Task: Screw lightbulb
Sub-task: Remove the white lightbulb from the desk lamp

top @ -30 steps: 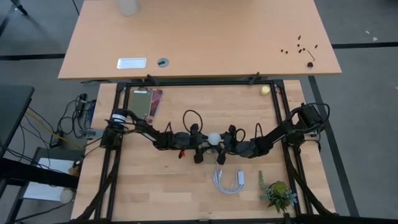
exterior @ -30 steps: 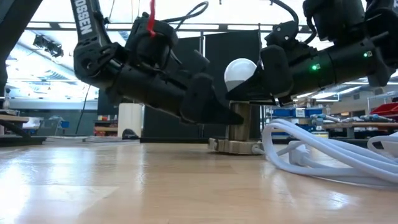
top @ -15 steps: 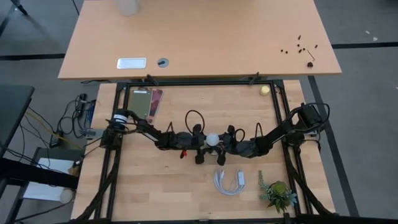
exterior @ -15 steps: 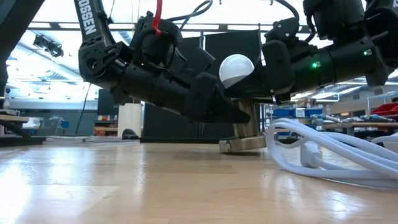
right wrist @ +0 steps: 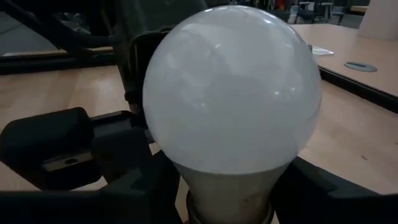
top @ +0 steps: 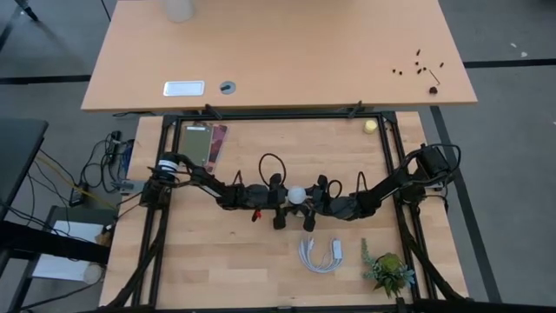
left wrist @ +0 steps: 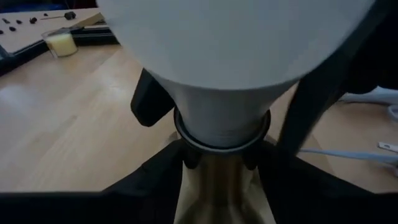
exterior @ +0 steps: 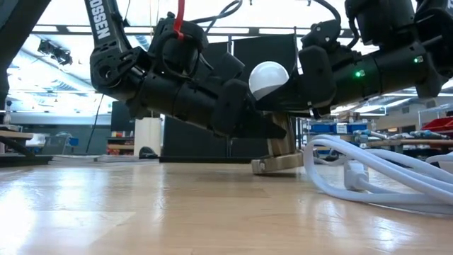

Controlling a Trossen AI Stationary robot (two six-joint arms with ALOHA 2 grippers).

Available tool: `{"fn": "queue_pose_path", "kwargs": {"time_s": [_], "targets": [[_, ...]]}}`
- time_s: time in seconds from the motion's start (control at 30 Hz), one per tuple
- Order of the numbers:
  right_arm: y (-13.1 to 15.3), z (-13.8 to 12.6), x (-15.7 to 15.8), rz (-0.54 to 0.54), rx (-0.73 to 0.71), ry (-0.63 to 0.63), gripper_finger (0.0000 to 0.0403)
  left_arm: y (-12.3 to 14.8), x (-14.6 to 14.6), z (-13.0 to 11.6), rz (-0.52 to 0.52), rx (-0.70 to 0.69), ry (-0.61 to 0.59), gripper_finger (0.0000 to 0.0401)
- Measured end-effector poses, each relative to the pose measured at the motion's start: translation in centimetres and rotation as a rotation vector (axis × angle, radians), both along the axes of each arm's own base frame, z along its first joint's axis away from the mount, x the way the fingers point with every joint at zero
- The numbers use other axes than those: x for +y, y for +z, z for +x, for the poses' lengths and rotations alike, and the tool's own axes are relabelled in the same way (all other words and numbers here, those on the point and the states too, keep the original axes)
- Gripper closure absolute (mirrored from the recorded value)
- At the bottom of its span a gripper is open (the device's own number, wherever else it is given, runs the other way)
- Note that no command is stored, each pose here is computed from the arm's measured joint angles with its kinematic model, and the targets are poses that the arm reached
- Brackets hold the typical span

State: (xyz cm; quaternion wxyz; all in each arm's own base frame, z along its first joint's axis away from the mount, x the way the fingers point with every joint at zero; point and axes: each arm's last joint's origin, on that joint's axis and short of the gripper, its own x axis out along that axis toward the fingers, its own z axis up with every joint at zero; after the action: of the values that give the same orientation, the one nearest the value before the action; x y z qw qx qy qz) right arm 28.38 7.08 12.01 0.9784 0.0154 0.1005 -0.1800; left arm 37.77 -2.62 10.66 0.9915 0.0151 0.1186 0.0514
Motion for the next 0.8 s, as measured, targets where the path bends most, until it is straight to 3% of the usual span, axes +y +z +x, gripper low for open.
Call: {"fn": "queue_pose_path", "kwargs": {"time_s": [0.27, 0.47, 0.8], "targets": [[-0.05, 0.01, 0.03, 0.003, 0.006, 0.017, 0.012, 0.27, 0.33, 0.11, -0.001, -0.026, 0.011, 0.014], [-0.04, 0.01, 0.01, -0.004, 0.008, 0.018, 0.0101, 0.23, 0.41, 0.1, 0.024, -0.018, 0.01, 0.0168], [0.51, 0.22, -0.31, -0.048, -0.03, 0.021, 0.0103, 0.15, 0.46, 0.07, 0.025, -0.007, 0.02, 0.0206]]}}
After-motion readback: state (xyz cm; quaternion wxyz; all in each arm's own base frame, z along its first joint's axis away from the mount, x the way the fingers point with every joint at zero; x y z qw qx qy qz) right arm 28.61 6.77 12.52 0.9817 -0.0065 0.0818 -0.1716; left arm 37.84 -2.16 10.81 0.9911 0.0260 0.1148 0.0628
